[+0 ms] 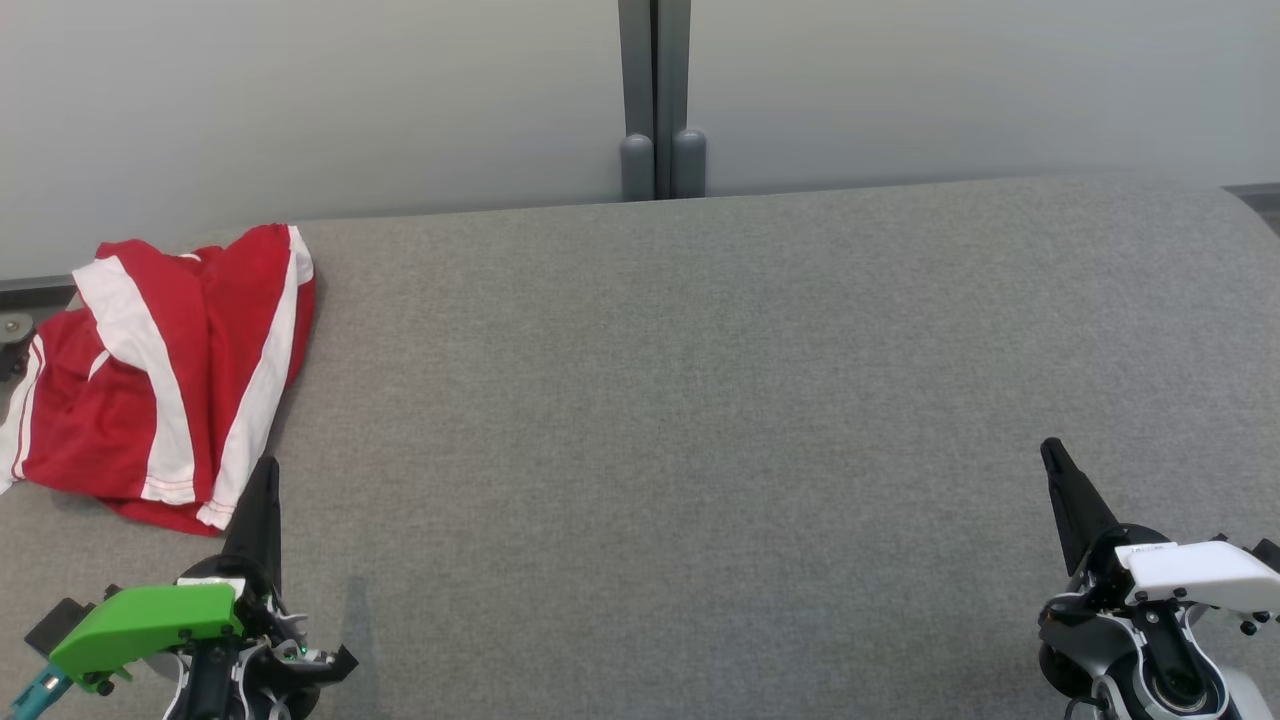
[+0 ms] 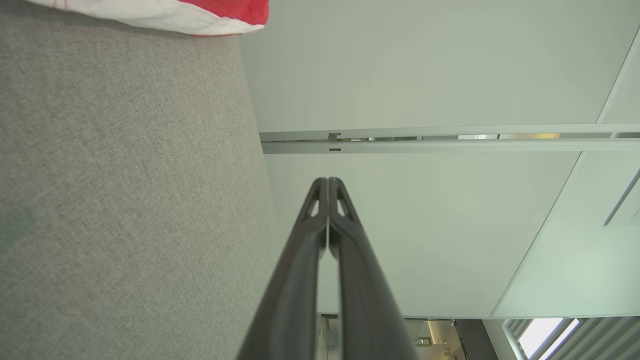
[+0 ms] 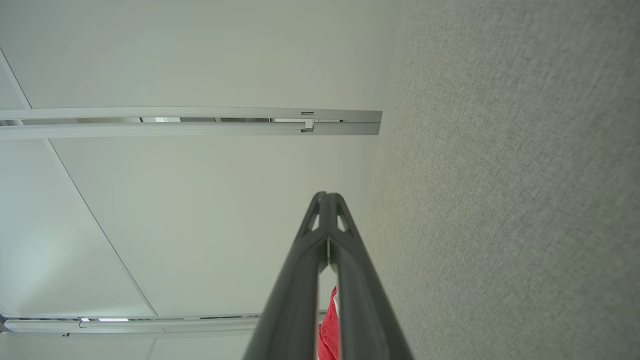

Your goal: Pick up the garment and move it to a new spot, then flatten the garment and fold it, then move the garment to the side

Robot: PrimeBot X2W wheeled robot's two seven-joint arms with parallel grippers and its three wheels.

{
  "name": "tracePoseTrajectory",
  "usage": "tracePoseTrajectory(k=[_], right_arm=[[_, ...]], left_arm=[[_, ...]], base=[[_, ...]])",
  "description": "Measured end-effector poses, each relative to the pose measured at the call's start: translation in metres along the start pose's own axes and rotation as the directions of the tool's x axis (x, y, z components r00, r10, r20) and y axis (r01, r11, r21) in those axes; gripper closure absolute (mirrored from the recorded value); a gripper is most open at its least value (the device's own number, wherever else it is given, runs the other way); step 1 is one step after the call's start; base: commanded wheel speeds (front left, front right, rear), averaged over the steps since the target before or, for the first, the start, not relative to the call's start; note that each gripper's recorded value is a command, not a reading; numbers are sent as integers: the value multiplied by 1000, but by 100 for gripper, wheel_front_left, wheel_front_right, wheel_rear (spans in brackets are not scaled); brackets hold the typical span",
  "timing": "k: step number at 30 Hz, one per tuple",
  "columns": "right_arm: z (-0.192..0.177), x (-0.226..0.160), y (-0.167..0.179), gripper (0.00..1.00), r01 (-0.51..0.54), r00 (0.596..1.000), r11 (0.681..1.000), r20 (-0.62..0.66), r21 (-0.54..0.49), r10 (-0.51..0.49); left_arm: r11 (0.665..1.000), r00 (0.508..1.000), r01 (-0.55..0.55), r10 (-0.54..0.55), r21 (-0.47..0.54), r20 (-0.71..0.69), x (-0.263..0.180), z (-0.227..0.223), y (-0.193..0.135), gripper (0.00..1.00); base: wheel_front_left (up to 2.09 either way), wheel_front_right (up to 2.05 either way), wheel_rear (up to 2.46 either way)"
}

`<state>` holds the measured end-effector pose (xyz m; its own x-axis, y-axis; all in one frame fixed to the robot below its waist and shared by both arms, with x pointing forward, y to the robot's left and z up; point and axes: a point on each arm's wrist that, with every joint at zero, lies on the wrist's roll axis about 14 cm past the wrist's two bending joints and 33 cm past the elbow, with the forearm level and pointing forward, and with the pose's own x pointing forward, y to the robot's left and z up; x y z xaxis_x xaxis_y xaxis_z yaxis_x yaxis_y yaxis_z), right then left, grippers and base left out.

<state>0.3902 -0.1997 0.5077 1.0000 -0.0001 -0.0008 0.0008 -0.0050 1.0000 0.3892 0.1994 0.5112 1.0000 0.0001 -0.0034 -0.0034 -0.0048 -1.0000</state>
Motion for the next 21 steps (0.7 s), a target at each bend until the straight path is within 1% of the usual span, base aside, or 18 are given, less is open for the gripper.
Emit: tracePoseTrajectory(k=[21], right_arm=[[0, 0, 0, 100, 0, 1000, 1000, 0, 0, 0]], left_arm=[[1000, 1000, 0, 0, 0, 0, 0, 0, 0, 100]], base=[[0, 0, 0]])
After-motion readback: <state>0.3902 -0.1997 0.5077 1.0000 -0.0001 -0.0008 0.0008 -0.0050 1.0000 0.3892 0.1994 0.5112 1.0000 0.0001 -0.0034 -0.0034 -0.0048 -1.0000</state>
